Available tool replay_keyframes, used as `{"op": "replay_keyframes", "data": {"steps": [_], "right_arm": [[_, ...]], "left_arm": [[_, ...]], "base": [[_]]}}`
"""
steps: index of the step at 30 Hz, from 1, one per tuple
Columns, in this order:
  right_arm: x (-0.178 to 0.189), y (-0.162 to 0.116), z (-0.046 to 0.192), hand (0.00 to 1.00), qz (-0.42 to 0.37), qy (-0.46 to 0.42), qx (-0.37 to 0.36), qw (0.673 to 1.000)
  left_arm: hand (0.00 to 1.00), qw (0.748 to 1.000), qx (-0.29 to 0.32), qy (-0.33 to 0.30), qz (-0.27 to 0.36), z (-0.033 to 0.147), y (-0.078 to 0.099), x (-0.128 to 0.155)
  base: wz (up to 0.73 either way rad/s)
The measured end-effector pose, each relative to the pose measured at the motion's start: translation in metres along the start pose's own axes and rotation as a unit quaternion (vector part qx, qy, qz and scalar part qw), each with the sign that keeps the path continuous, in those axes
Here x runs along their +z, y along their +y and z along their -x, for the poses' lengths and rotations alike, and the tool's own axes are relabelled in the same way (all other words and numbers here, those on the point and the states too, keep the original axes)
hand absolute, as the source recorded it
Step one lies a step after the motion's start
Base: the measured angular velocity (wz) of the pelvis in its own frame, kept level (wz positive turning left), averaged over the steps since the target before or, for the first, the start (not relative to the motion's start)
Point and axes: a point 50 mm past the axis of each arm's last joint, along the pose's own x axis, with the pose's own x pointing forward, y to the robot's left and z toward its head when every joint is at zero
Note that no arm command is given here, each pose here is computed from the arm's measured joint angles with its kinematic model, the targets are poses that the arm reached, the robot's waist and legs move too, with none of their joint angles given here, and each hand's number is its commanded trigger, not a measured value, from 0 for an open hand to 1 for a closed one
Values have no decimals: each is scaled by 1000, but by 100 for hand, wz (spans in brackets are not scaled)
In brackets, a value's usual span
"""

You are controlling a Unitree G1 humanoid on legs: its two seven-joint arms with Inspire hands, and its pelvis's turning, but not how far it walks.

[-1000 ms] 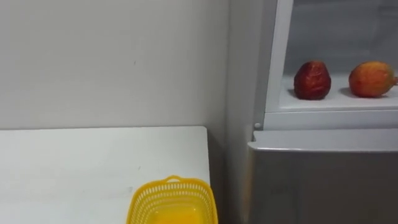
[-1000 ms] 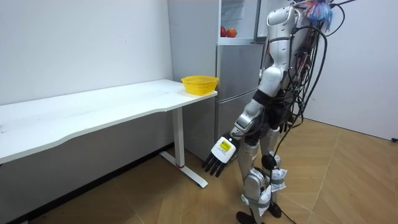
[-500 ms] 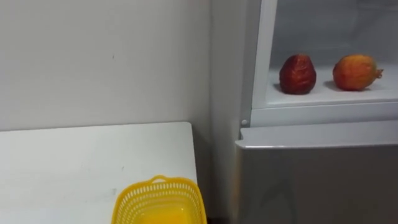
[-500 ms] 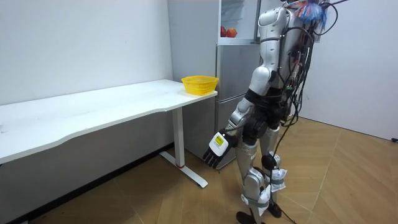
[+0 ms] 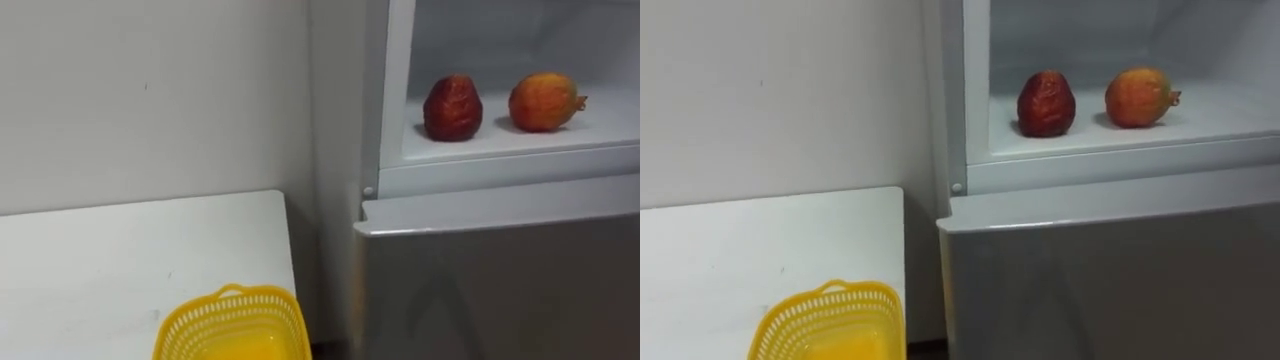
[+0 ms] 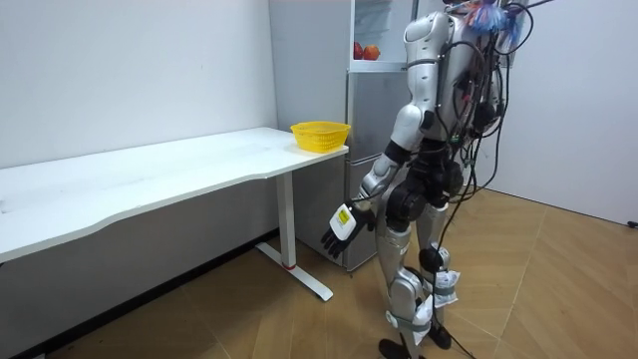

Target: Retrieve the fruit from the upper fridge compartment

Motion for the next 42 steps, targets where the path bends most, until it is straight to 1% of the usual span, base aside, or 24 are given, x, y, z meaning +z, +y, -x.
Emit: {"op": "replay_keyframes", "data": {"steps": [3, 6, 10, 13, 15, 18, 21, 27, 30, 34, 39, 42], "right_arm": [[51, 4, 2, 0, -16, -109, 10, 994], [84, 1, 8, 0, -37, -189, 2, 981], [108, 0, 11, 0, -48, -244, -7, 969], [128, 1, 15, 0, -21, -289, -13, 957], [145, 0, 23, 0, -19, -330, -18, 944], [176, -3, 35, 0, -38, -403, -38, 914], [187, -3, 41, 0, -49, -437, -50, 897], [188, -5, 42, 0, -56, -443, -70, 892], [196, -3, 42, 0, -58, -459, -83, 882], [197, -5, 42, 0, -66, -461, -101, 879], [223, -10, 43, 0, -62, -516, -109, 847], [230, -12, 44, 0, -60, -533, -117, 836]], "left_arm": [[0, 1000, -3, -1, -9, 0, 0, -1], [0, 1000, -4, 0, -21, 1, 2, -5], [0, 999, -4, -3, -32, 1, 4, -3], [0, 999, -6, 2, -36, 1, 5, -6], [0, 999, -7, 6, -35, 1, 4, -7], [0, 999, -9, 14, -41, 2, 2, -12], [0, 999, -7, 13, -47, 2, 1, -12], [0, 998, -10, 29, -55, 3, 0, -20], [0, 998, -9, 32, -59, 4, 0, -21], [0, 997, -9, 31, -72, 4, 3, -21], [0, 996, -3, 33, -82, 4, 11, -22], [0, 995, -3, 39, -88, 5, 14, -26]], "base": [[-17], [-10], [-1], [0], [0], [-2], [0], [1], [2], [9], [10], [15]]}}
